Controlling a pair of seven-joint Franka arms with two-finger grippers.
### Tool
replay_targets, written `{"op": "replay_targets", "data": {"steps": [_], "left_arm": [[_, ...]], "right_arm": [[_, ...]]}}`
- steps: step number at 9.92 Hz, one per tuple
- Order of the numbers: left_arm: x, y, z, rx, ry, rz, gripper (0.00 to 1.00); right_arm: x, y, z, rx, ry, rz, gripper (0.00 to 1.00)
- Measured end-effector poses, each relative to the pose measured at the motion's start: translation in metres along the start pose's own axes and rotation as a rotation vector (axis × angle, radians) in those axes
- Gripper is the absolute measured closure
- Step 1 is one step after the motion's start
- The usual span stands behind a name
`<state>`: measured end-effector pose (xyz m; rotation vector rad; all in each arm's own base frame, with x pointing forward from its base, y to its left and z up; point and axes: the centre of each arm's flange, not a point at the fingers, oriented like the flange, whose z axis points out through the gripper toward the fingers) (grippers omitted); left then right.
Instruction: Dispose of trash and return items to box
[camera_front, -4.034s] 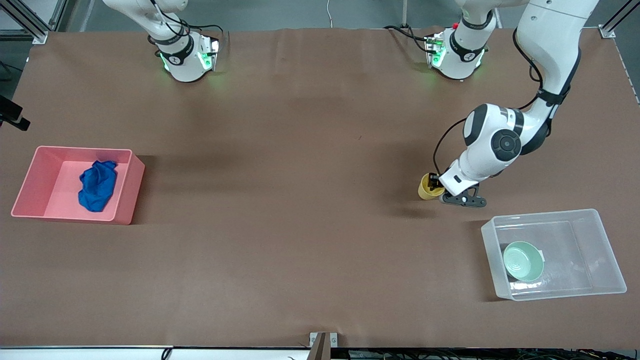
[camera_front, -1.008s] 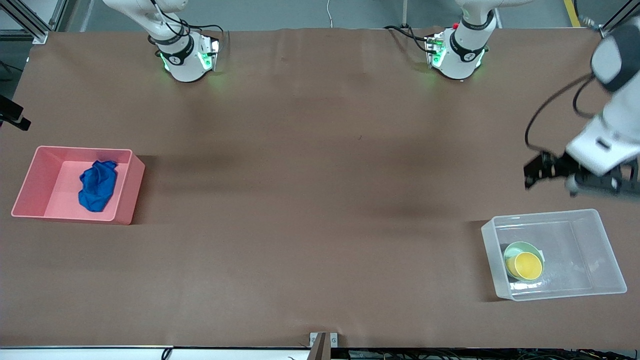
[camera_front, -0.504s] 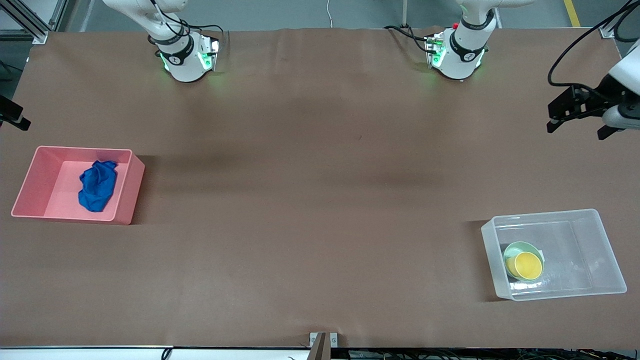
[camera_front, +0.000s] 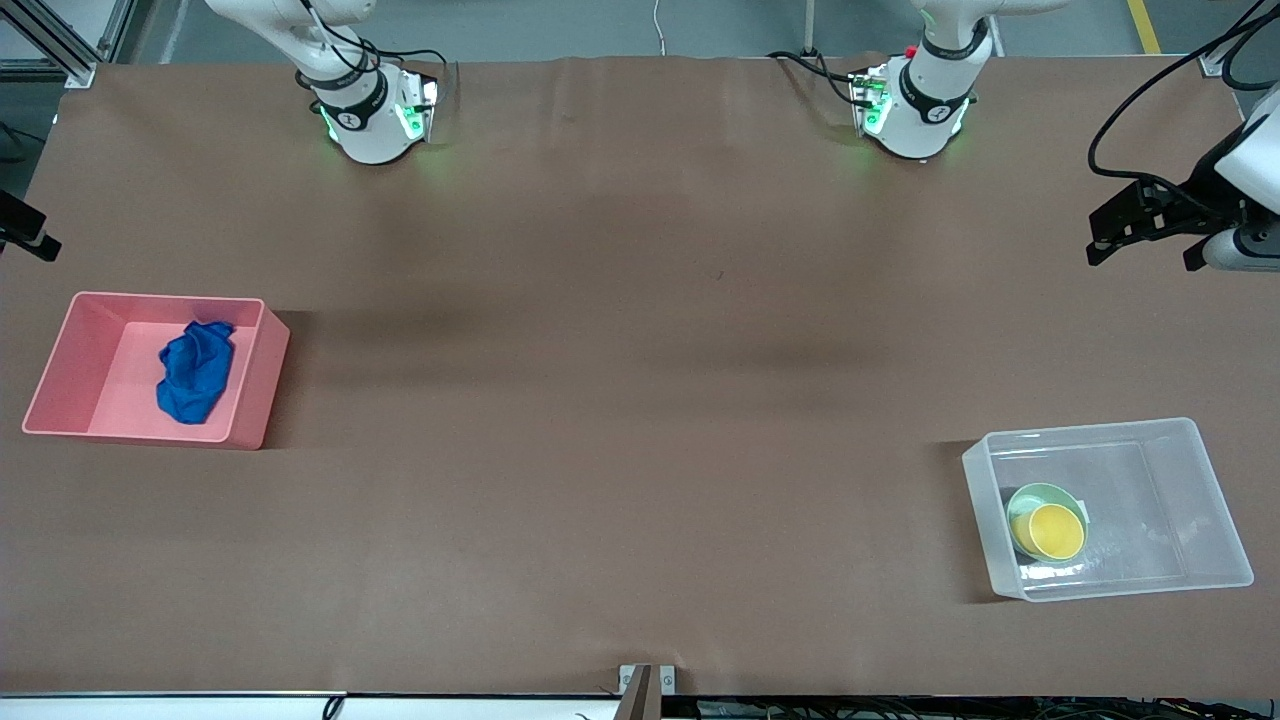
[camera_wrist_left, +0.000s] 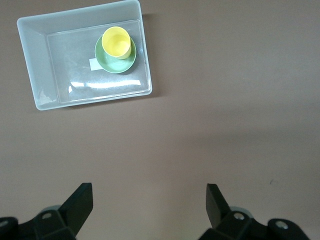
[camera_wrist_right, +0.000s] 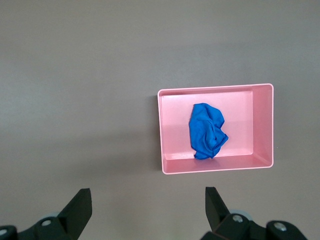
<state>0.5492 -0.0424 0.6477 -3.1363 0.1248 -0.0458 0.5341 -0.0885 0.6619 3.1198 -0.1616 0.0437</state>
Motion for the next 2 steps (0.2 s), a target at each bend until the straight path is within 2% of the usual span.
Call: {"op": "replay_targets", "data": {"steps": [2], "left_arm": [[0.0000,-0.0016,0.0001,0.000,0.000,-0.003,0.00]], "right_arm": [[0.0000,0.0001,-0.0005,0.000,0.001,0.000,0.00]]}}
